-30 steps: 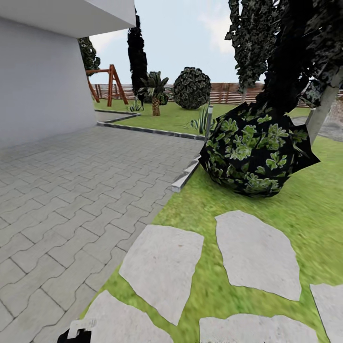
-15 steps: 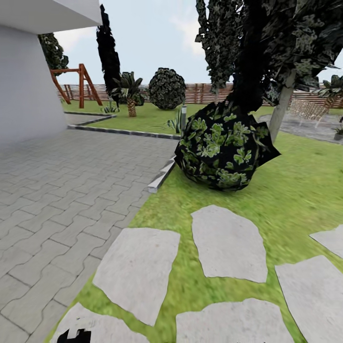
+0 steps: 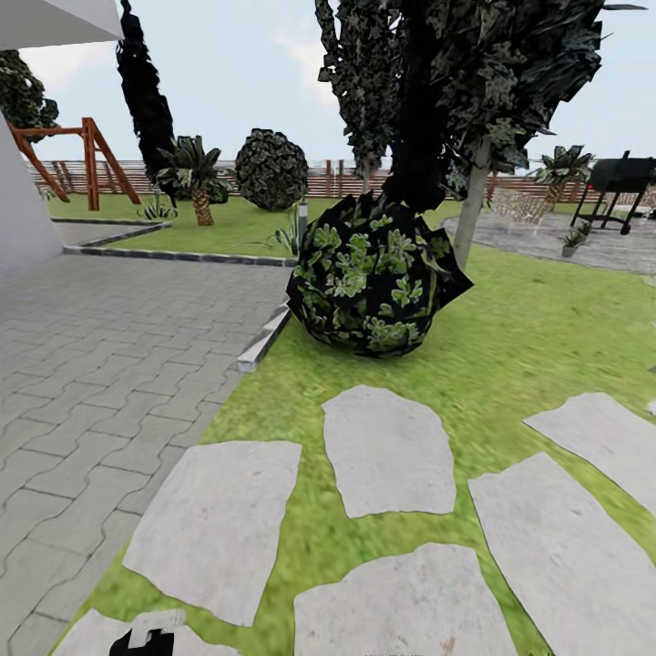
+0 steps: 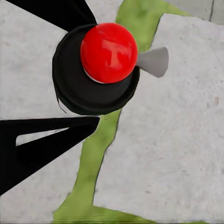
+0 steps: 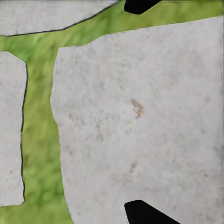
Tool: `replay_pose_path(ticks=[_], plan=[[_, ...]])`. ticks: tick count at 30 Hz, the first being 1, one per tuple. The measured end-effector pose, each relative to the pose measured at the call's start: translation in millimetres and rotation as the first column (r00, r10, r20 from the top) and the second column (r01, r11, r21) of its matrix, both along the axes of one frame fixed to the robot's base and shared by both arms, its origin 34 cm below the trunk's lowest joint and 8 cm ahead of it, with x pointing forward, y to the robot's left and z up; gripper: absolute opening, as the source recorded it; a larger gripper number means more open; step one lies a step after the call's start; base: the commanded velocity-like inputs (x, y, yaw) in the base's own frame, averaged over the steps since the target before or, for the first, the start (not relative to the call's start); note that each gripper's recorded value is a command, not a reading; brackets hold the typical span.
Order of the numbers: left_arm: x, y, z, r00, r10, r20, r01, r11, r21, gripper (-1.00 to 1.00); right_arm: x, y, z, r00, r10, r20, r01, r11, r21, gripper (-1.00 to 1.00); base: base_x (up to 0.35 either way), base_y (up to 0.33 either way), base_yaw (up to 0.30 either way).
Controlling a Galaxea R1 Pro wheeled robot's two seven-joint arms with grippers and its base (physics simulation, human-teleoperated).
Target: Pick up the pesticide atomizer in the garden and spray insectifuge to fully cover both potted plants in the garden.
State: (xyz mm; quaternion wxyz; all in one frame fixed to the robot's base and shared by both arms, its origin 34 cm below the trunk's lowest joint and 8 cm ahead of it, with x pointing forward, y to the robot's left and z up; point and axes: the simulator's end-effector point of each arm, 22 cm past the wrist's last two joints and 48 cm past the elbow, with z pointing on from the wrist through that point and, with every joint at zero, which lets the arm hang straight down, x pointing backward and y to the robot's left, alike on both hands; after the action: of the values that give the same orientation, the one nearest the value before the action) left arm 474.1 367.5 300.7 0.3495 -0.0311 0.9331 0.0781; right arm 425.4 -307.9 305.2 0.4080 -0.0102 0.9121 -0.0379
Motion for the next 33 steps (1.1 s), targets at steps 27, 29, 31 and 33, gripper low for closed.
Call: replay_pose_path(ticks=[27,29,31,33], plan=[[0,-9,-1,1.0,-0.002,0.0,0.002,1.0,-0.011,-1.0,1,-7,2,1.0,-0.003,0.005,0.003,1.0,-0.009,1.0,0.0,0.0,-0.299],[-1,-18,-3,1.0,-0.007,-0.003,0.007,1.0,-0.023,-1.0,1,-7,1,1.0,-0.002,0.004,0.002,1.0,-0.01,1.0,0.0,0.0,-0.299],[-4,-27,-6,1.0,-0.011,-0.011,0.011,0.999,-0.034,-1.0,1,-7,1,1.0,-0.002,0.003,0.002,1.0,-0.01,1.0,0.0,0.0,-0.299],[-12,-36,-12,0.999,-0.016,-0.031,0.015,0.999,-0.045,-1.0,1,-7,1,1.0,-0.002,0.003,0.002,1.0,-0.009,1.0,0.0,0.0,-0.299]])
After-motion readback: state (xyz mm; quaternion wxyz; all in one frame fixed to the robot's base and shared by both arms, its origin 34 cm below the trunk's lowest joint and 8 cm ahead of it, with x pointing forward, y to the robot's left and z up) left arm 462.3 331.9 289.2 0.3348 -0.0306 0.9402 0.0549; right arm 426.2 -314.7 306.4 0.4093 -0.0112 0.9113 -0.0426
